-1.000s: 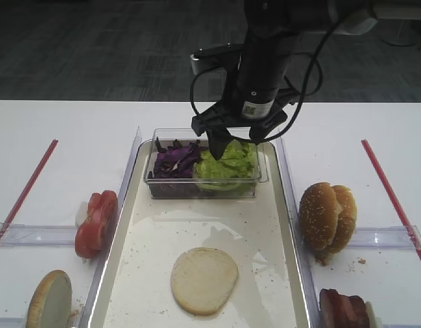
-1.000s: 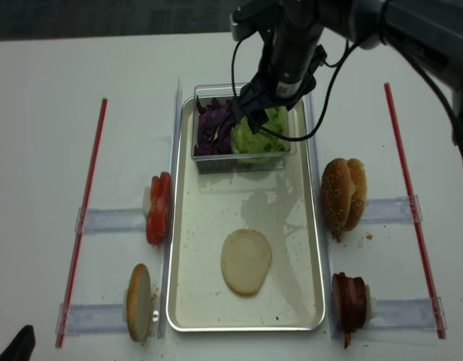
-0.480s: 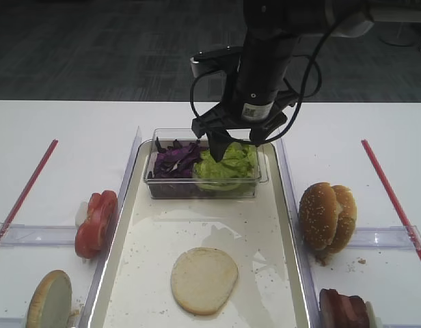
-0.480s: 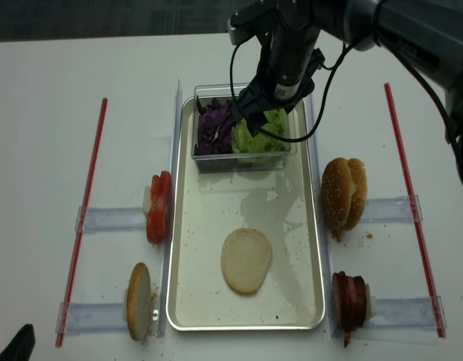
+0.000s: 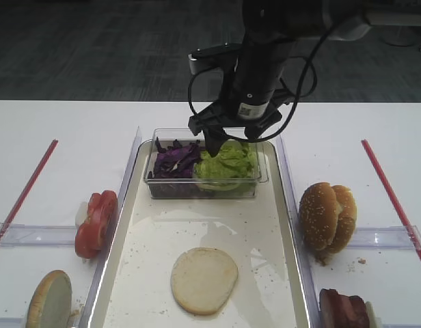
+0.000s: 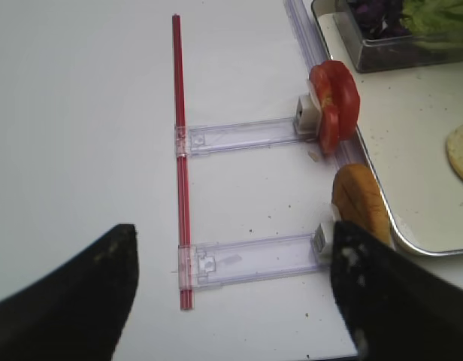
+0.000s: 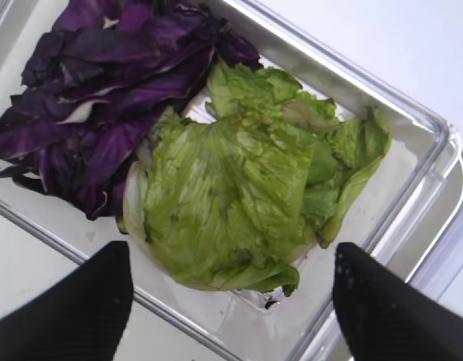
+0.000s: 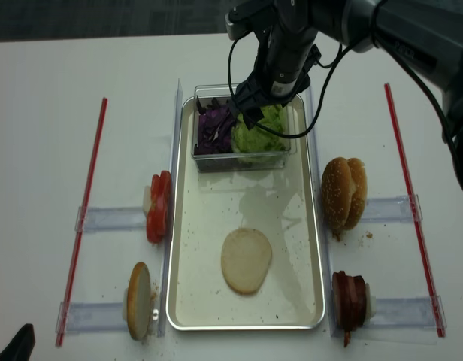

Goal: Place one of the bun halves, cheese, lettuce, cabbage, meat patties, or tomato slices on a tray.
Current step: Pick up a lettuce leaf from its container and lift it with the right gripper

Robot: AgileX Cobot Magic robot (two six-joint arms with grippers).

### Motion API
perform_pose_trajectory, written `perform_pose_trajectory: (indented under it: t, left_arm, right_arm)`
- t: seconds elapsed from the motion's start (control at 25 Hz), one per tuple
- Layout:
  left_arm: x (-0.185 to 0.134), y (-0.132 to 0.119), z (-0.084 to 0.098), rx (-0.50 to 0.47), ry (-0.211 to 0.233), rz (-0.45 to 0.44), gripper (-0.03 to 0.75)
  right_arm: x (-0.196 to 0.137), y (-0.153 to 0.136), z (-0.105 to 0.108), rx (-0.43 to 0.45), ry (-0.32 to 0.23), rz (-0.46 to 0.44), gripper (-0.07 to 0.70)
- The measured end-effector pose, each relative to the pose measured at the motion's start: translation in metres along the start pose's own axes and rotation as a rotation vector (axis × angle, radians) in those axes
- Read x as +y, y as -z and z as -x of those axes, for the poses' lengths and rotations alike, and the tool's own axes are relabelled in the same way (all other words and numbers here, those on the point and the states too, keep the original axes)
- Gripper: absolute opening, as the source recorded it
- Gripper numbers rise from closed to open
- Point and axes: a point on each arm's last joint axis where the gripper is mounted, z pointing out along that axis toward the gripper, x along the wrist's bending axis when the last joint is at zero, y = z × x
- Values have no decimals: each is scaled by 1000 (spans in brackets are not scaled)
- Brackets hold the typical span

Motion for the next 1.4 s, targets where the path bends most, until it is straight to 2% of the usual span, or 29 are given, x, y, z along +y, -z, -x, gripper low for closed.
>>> perform_pose_trajectory:
  t: [0.24,0.48,1.0,1.4]
  left_arm:
    - [0,0,0,0,0,0,492]
    - [0,0,0,0,0,0,492]
    - [0,0,0,0,0,0,492]
    - [0,0,0,0,0,0,492]
  right_arm:
    - [5,-9,1,-3,19,8,568]
    - [18,-15,2,-3,24,28,530]
    - [16,-43,6,-4,25,-43,522]
    - [16,-54,8,-21,33,-41,519]
